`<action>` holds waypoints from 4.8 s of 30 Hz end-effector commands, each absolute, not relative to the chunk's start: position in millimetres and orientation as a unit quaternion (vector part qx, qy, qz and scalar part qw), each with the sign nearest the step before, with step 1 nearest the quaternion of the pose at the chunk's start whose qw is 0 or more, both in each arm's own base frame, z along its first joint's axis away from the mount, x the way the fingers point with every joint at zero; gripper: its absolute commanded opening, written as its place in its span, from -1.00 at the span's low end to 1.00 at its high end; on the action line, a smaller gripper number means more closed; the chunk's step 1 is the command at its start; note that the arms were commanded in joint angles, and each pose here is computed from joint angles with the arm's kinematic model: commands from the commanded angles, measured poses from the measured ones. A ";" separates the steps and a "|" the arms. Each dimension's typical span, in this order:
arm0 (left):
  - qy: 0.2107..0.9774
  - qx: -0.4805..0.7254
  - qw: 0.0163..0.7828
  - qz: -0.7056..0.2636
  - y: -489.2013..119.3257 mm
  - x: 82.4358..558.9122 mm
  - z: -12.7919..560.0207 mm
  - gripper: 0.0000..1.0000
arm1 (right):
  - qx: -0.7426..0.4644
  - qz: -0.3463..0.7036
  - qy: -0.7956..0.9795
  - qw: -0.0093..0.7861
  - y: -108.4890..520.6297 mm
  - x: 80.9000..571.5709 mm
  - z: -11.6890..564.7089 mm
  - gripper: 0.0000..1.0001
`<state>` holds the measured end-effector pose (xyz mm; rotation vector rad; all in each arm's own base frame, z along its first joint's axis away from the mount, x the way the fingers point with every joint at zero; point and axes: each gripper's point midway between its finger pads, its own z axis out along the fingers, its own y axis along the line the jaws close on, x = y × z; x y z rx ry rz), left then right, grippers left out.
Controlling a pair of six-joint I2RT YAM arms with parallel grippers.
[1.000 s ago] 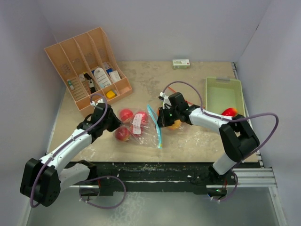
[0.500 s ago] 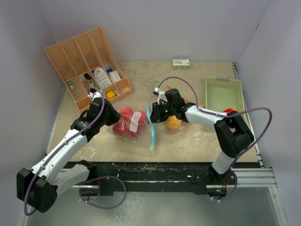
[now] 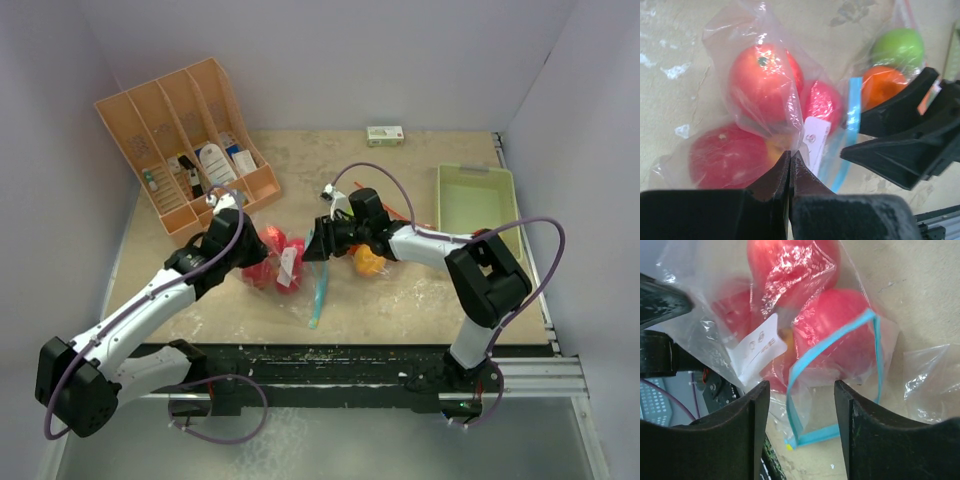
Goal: Open the zip-top bag and remove the fake food
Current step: Pick up the fake fruit from the center of the board.
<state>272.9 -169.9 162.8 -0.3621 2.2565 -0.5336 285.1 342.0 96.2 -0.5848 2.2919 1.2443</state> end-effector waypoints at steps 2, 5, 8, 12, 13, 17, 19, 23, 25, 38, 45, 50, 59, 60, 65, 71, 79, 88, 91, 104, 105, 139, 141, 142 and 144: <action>0.887 -0.187 0.372 -0.200 -162.8 267.1 143.4 -1.00 | -0.226 0.466 0.826 0.222 342.8 274.0 90.2 0.15; 0.891 -0.200 0.362 -0.187 -157.2 262.3 135.1 -1.00 | -0.218 0.447 0.840 0.217 335.6 272.8 80.2 0.07; 0.894 -0.205 0.354 -0.181 -154.0 257.6 128.2 -1.00 | -0.215 0.432 0.850 0.212 332.4 273.7 73.3 0.02; 0.899 -0.211 0.343 -0.174 -150.0 250.8 117.9 -1.00 | -0.202 0.432 0.849 0.230 330.1 276.6 84.9 -0.10; 0.900 -0.213 0.339 -0.171 -148.9 248.5 114.5 -1.00 | -0.200 0.431 0.847 0.239 329.4 278.7 90.3 -0.15; 0.901 -0.220 0.332 -0.174 -147.4 243.0 108.2 -1.00 | -0.205 0.444 0.838 0.243 331.3 277.9 102.2 -0.87; 0.898 -0.221 0.336 -0.179 -148.2 243.7 109.8 -0.79 | -0.212 0.457 0.831 0.236 334.4 274.9 104.9 -1.00; 0.895 -0.215 0.349 -0.178 -148.3 250.1 117.4 0.41 | -0.214 0.465 0.821 0.252 335.3 275.8 120.1 -1.00; 0.895 -0.216 0.351 -0.172 -147.1 252.5 118.1 0.76 | -0.219 0.466 0.814 0.268 333.8 277.2 131.3 -1.00; 0.878 -0.257 0.347 -0.206 -130.9 286.5 105.1 0.99 | -0.228 0.531 0.769 0.273 328.9 261.7 146.2 -1.00; 0.880 -0.225 0.353 -0.223 -146.5 322.5 112.4 0.72 | -0.230 0.522 0.778 0.264 327.5 261.0 136.5 -1.00; 0.875 -0.189 0.353 -0.273 -170.4 335.3 118.5 -0.75 | -0.228 0.506 0.789 0.266 324.7 264.4 133.5 -1.00; 0.848 -0.169 0.403 -0.300 -167.8 328.1 185.8 -1.00 | -0.202 0.464 0.816 0.279 309.4 280.9 127.2 -1.00; 0.841 -0.161 0.415 -0.308 -167.5 325.7 201.4 -1.00 | -0.199 0.463 0.816 0.283 308.1 282.6 127.8 -1.00; 0.825 -0.144 0.444 -0.318 -160.4 306.9 232.1 -1.00 | -0.185 0.460 0.819 0.288 304.6 288.3 124.3 -1.00; 0.872 -0.190 0.353 -0.281 -153.0 282.5 150.1 -1.00 | -0.191 0.461 0.818 0.286 307.6 291.3 125.1 -1.00; 0.892 -0.235 0.292 -0.254 -150.9 275.1 103.5 -1.00 | -0.197 0.444 0.832 0.267 304.7 290.7 116.5 -0.65; 0.909 -0.243 0.258 -0.221 -149.3 278.2 86.9 -1.00 | -0.165 0.373 0.845 0.346 271.8 313.6 158.3 0.29; 0.910 -0.245 0.252 -0.219 -149.7 278.0 82.7 -1.00 | -0.120 0.352 0.858 0.354 243.4 315.9 156.7 0.36; 0.910 -0.243 0.246 -0.229 -154.5 279.9 78.2 -1.00 | -0.173 0.320 0.877 0.315 234.5 298.0 106.3 0.27; 0.910 -0.242 0.245 -0.229 -154.7 279.6 77.7 -1.00 | -0.181 0.317 0.878 0.310 237.4 296.3 102.8 0.25; 0.912 -0.246 0.233 -0.231 -155.9 274.2 68.2 -1.00 | -0.228 0.267 0.914 0.205 232.0 234.2 34.5 0.81; 0.912 -0.246 0.233 -0.231 -155.6 273.7 67.4 -1.00 | -0.227 0.266 0.912 0.213 231.4 236.0 38.7 0.82; 0.912 -0.247 0.232 -0.231 -155.4 273.3 66.6 -1.00 | -0.226 0.265 0.911 0.219 231.2 237.6 41.9 0.82; 0.912 -0.246 0.234 -0.233 -156.3 274.0 68.0 -1.00 | -0.224 0.256 0.912 0.228 228.9 241.0 46.9 0.84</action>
